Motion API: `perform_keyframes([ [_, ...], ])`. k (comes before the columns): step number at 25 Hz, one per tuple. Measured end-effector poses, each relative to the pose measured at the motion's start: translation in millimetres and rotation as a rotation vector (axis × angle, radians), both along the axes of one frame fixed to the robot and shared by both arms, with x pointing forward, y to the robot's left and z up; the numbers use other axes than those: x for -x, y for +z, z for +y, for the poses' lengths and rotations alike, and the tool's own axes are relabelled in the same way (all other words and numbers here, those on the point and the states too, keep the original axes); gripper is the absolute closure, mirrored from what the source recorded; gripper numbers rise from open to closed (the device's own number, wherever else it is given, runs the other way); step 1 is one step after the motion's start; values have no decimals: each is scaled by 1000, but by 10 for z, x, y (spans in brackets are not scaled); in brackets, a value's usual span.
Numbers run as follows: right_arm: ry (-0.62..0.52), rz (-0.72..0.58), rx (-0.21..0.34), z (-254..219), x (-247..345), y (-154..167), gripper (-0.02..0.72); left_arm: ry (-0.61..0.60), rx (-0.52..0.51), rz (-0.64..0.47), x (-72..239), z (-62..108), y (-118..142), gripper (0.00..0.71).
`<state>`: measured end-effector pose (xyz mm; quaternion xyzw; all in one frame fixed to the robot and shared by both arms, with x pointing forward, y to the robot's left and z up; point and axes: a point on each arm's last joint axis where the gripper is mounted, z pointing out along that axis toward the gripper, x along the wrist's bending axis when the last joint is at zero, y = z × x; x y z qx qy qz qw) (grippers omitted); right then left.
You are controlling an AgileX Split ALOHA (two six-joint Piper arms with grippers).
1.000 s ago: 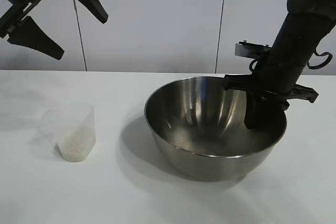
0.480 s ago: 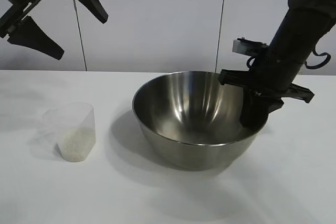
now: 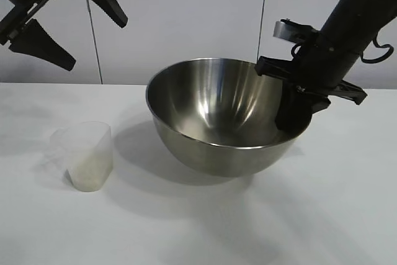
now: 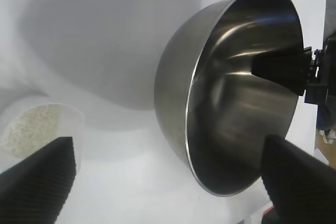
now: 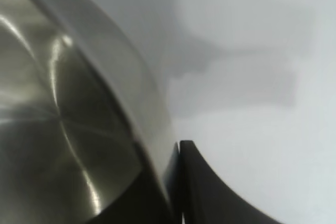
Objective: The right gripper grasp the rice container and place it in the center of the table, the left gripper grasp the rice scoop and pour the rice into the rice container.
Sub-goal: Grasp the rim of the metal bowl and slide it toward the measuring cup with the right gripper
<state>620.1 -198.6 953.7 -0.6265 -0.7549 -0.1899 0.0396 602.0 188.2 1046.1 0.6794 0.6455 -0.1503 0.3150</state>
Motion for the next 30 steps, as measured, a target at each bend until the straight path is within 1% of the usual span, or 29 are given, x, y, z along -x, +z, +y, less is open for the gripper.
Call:
perform_keyframes([
  [5,74,5,7,255,70,-42,694,0,0,0,0,0,0,25],
  [8,103,25,18,362,89,-155,694,0,0,0,0,0,0,25],
  [10,120,42,36,421,98,-256,694,0,0,0,0,0,0,25],
  [16,118,42,107,387,90,-322,694,0,0,0,0,0,0,25],
  [22,103,42,115,377,87,-316,688,0,0,0,0,0,0,25],
  [23,103,42,115,377,87,-316,669,0,0,0,0,0,0,25],
  [24,103,42,115,377,87,-316,635,0,0,0,0,0,0,25],
  [26,102,42,115,377,87,-316,521,0,0,0,0,0,0,25],
  [28,103,38,111,386,68,-273,327,0,0,0,0,0,0,25],
  [30,111,37,106,399,47,-183,151,0,0,0,0,0,0,25],
])
